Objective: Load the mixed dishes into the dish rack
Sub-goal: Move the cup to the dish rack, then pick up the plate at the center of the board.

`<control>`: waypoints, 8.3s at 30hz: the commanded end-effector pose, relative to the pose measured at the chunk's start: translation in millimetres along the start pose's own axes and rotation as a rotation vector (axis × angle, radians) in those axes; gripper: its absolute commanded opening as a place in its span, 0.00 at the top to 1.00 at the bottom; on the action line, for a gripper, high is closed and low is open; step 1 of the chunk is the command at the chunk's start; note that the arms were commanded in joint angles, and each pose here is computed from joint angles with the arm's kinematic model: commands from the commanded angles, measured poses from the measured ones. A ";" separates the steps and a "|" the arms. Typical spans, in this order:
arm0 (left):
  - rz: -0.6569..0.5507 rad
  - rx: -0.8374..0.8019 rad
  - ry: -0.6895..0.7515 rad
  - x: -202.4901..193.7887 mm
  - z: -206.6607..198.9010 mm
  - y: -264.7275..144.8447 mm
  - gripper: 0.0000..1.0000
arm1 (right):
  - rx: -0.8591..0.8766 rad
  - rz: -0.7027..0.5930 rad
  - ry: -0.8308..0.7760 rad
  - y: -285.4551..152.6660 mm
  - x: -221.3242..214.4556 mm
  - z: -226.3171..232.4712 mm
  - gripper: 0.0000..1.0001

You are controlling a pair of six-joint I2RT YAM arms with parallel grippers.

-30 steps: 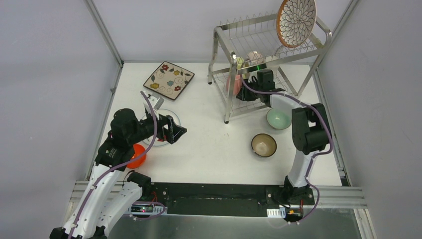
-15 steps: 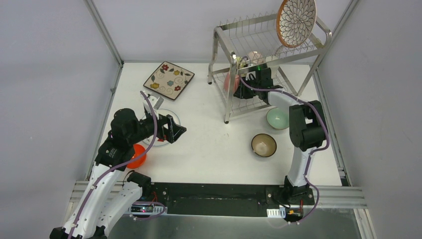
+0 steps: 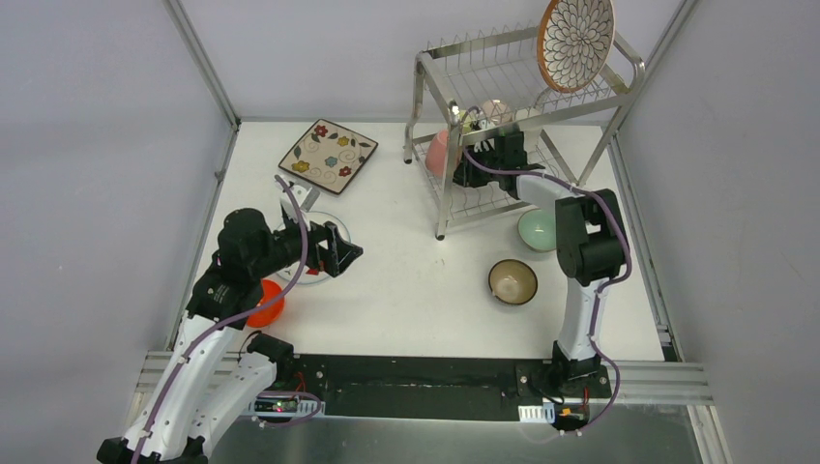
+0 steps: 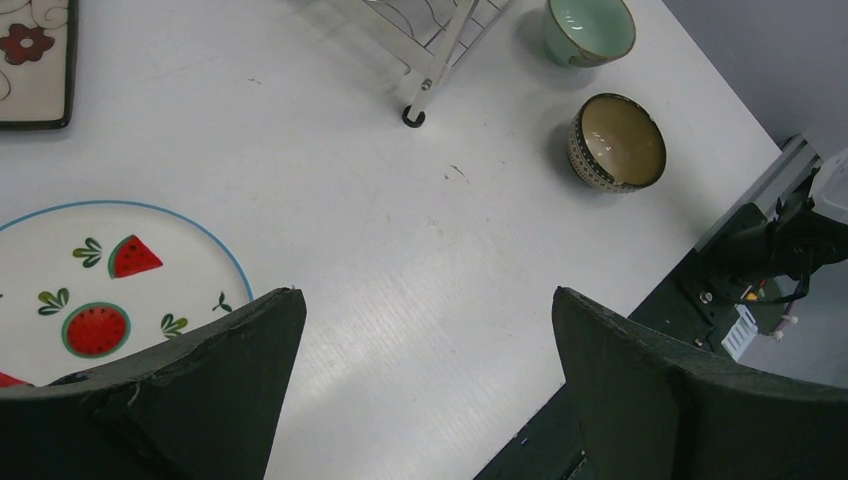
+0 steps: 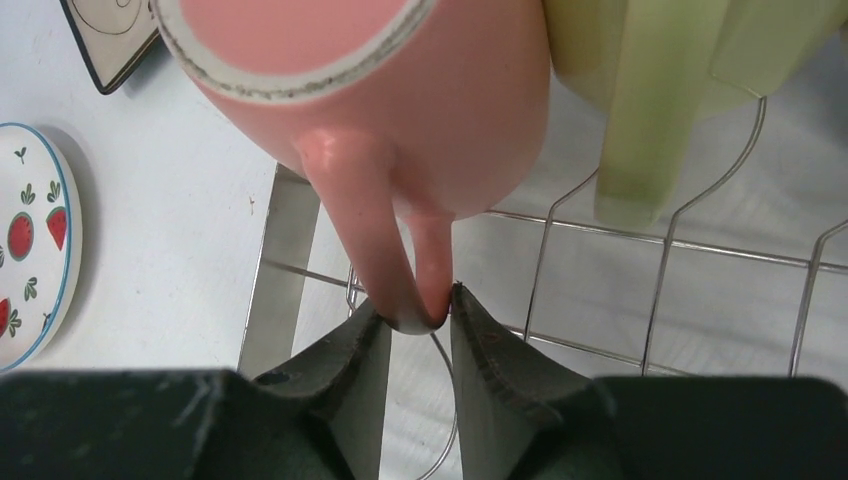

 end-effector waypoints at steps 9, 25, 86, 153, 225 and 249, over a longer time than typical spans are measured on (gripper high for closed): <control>0.004 0.013 0.017 3.7 2.3 2.8 0.01 | 0.097 -0.059 0.103 11.2 11.3 10.8 0.72; 0.006 0.016 0.019 4.0 3.0 3.2 0.01 | 0.115 -0.066 0.183 -7.0 9.3 24.3 0.61; 0.025 0.012 0.004 3.0 4.5 8.1 0.02 | 0.234 -0.398 0.610 -26.0 54.7 30.0 0.74; 0.066 0.079 -0.011 -2.8 16.0 12.5 0.02 | 0.033 -0.186 1.038 -152.1 -37.1 42.5 0.65; 0.621 0.268 -0.574 -161.3 79.6 130.9 0.33 | 0.135 0.038 0.392 -156.7 -155.2 215.2 0.54; 0.523 0.036 -0.617 -119.1 19.4 151.0 0.35 | 0.060 0.054 0.436 -141.5 -171.8 204.3 0.54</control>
Point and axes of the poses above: each gripper's point midway between its finger pads, its own y axis out along the fingers, its own z axis along the line the jaws close on, x = y × z, the point moved 4 cm from there along -y, back along the fingers, and after that the axes turned 7 degrees about y, right-handed, at the moved point
